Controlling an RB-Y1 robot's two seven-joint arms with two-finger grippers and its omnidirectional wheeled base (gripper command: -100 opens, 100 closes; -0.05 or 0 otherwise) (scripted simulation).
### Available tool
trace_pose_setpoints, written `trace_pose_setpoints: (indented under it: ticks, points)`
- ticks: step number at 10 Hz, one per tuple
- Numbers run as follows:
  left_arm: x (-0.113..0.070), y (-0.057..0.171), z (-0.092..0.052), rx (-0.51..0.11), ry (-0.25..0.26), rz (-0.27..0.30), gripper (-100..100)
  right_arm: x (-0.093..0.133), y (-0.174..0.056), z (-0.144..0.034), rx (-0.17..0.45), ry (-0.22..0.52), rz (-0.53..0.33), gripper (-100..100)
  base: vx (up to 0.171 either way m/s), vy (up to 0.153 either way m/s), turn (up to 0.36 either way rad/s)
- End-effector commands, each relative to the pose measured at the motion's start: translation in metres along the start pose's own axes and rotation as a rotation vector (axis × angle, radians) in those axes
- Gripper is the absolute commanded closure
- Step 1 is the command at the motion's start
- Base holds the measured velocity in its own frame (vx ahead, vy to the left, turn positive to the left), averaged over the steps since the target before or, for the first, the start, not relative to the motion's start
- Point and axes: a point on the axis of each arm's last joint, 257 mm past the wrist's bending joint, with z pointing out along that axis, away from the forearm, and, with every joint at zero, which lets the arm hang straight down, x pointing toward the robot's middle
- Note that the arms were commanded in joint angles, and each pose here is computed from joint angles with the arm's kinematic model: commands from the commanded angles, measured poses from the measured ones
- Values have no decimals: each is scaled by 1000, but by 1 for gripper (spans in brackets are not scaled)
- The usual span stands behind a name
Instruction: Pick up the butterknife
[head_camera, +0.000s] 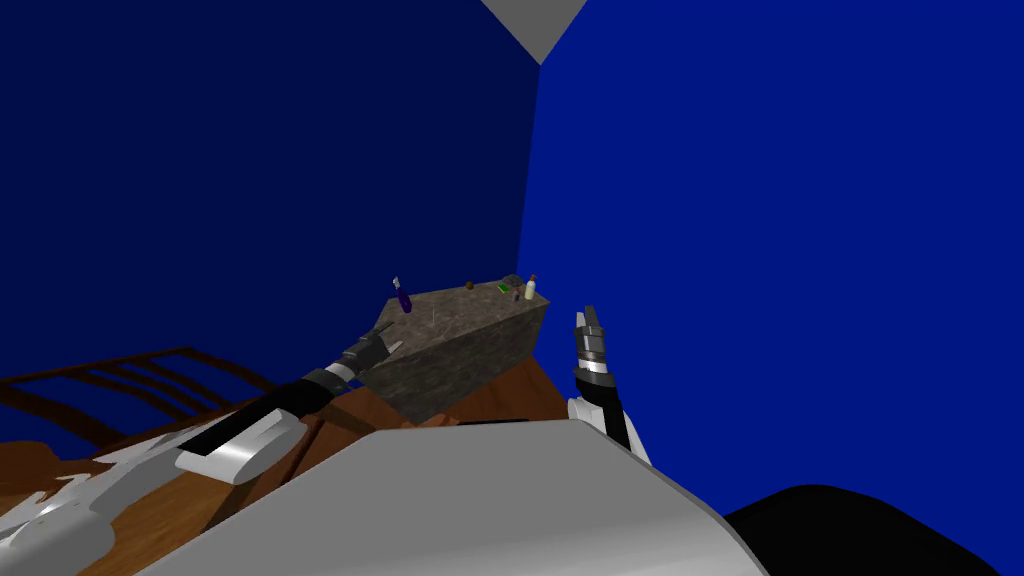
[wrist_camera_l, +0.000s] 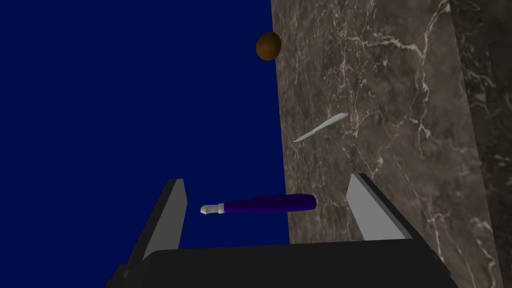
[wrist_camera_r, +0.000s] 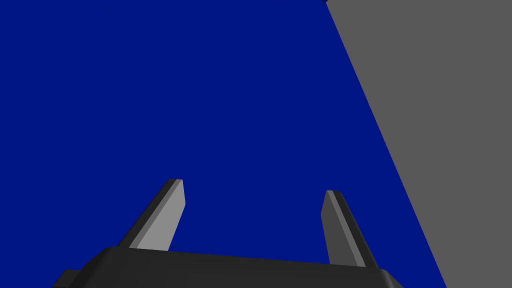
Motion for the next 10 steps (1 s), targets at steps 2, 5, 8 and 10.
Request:
trace_pose_setpoints:
  ticks: [2, 5, 8, 10]
  points:
    - [-22, 19, -5, -86, -19, 32, -100, 0, 0, 0, 0, 0, 0, 0, 14, -23, -169]
    - [-43, 33, -10, -163, -36, 68, -100, 0, 0, 0, 0, 0, 0, 0, 10, -14, -121]
    - [-82, 62, -28, -309, -86, 120, -100, 0, 0, 0, 0, 0, 0, 0, 28, -19, -197]
    - [-104, 75, -41, -384, -112, 154, -100, 0, 0, 0, 0, 0, 0, 0, 26, -20, -216]
